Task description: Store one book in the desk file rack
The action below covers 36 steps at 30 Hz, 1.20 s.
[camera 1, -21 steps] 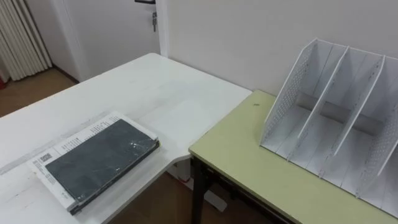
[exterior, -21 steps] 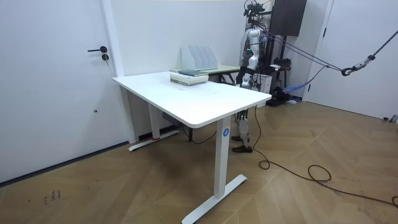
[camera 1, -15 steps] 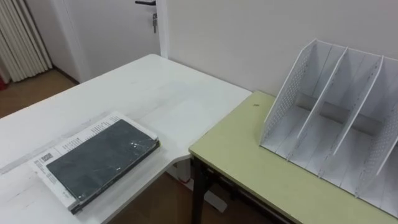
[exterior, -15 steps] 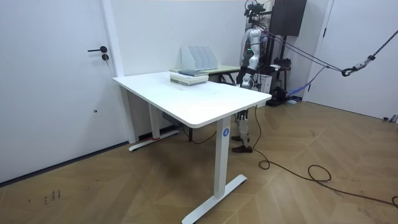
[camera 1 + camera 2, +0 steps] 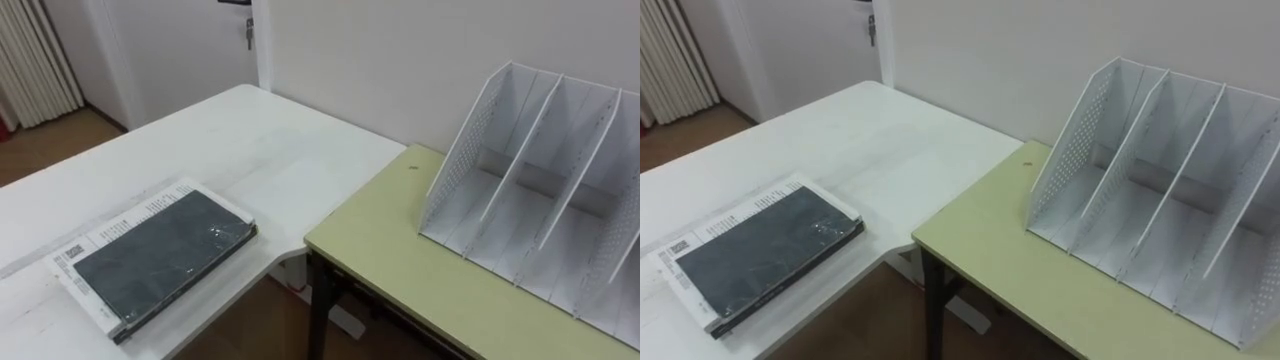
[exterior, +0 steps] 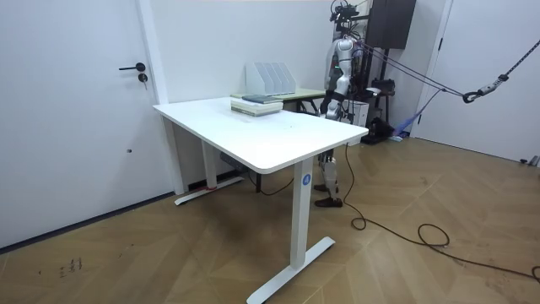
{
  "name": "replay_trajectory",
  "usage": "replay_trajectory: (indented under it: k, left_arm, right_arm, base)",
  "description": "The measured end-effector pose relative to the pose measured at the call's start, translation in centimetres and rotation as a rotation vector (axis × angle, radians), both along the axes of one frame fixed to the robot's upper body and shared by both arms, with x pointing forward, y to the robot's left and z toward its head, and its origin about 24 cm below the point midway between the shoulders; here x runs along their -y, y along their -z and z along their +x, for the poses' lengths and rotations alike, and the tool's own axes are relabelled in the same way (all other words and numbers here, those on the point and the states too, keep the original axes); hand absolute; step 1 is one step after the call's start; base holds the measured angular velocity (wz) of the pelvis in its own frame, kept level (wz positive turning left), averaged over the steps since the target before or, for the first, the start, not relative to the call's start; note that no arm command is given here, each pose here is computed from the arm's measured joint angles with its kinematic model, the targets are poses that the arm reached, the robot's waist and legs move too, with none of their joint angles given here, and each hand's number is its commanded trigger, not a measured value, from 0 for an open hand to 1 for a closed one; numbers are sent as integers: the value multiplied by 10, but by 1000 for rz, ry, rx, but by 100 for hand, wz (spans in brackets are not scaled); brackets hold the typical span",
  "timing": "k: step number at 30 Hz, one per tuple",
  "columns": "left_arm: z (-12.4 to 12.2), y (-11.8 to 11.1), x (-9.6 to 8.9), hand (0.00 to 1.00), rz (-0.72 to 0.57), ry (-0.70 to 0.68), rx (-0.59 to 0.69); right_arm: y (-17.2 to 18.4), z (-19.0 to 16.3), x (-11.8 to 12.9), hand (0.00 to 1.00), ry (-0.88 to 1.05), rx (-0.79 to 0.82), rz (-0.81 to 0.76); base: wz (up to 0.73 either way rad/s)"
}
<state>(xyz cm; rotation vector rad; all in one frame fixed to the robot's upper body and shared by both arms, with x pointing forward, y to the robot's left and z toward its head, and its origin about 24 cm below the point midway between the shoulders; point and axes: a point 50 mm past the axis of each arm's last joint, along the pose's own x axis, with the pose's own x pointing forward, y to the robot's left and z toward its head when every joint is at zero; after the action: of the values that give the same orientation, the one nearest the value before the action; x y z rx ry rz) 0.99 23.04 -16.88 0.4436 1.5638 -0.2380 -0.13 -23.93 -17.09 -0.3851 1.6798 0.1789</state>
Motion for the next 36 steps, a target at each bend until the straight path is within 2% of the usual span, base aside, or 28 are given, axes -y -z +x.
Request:
replay_trajectory:
  k: [5,10,17,23,26,28,31,36]
  left_arm:
    - [13,-1,2,0,20,106,38]
    - [36,-3,6,0,61,240,106]
    - [49,-6,10,0,87,329,164]
    - [61,-9,16,0,101,524,211]
    - [76,-16,21,0,121,629,270]
    - [106,-32,33,0,135,707,413]
    - [134,-50,53,0,113,755,582]
    - [147,-62,87,0,50,896,685]
  right_arm:
    - [0,2,-1,0,-29,9,-4]
    - [0,10,-2,0,-61,44,-21]
    - [1,14,-4,0,-100,59,-11]
    - [1,23,-7,0,-142,83,10]
    - [1,23,-7,0,-147,85,13]
    - [1,28,-7,0,-172,103,15]
    - [0,33,-5,0,-195,118,11]
    - [0,35,-4,0,-212,119,5]
  base:
    - [1]
    - [0]
    - [0]
    - [4]
    - [7]
    - [6]
    - [-10]
    - [-1]
